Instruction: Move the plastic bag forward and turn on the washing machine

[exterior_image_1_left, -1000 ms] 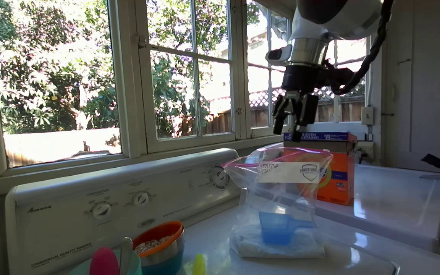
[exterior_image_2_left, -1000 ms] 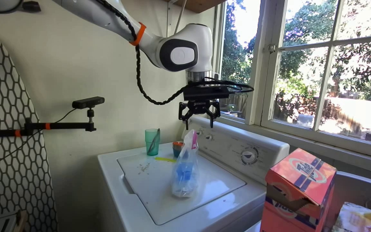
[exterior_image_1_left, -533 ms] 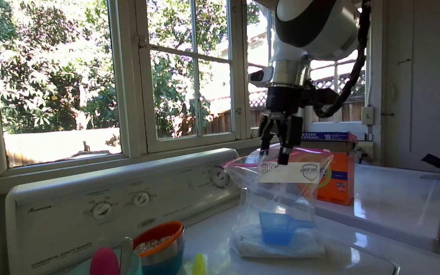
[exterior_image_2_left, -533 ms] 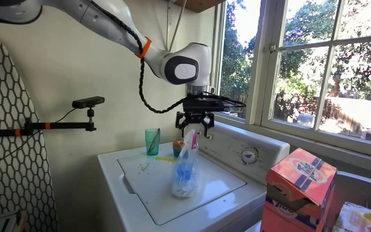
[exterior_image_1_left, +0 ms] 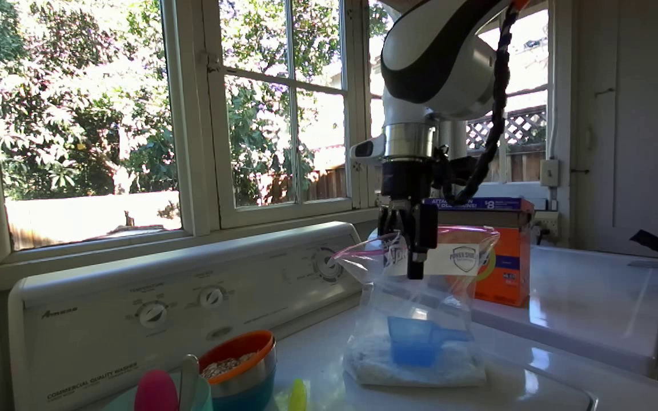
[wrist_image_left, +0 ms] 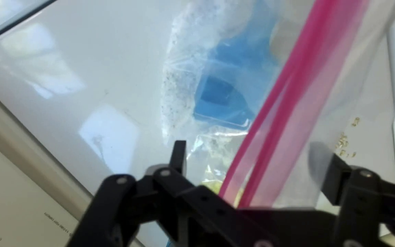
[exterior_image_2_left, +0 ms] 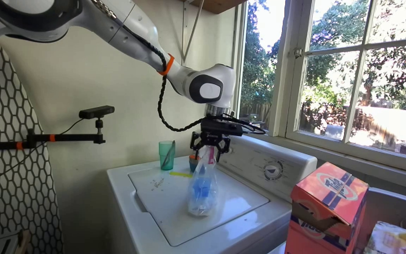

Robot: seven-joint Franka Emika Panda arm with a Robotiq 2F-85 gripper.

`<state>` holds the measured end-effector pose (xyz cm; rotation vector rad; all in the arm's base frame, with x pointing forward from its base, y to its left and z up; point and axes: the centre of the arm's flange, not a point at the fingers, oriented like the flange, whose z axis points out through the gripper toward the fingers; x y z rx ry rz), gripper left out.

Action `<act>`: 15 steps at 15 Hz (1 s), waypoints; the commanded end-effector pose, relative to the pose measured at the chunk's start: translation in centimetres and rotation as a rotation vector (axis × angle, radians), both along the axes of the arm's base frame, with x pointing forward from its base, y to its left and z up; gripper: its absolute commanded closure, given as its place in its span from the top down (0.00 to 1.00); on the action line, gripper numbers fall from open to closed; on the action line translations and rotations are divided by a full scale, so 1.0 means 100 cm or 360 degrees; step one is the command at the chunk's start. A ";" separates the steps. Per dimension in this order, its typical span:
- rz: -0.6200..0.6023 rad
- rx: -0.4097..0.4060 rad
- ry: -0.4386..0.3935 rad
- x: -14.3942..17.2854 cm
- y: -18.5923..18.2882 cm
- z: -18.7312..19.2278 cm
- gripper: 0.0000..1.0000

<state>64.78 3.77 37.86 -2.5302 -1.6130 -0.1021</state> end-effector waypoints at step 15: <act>-0.0176 -0.0067 0.0047 0.004 -0.007 -0.001 0.04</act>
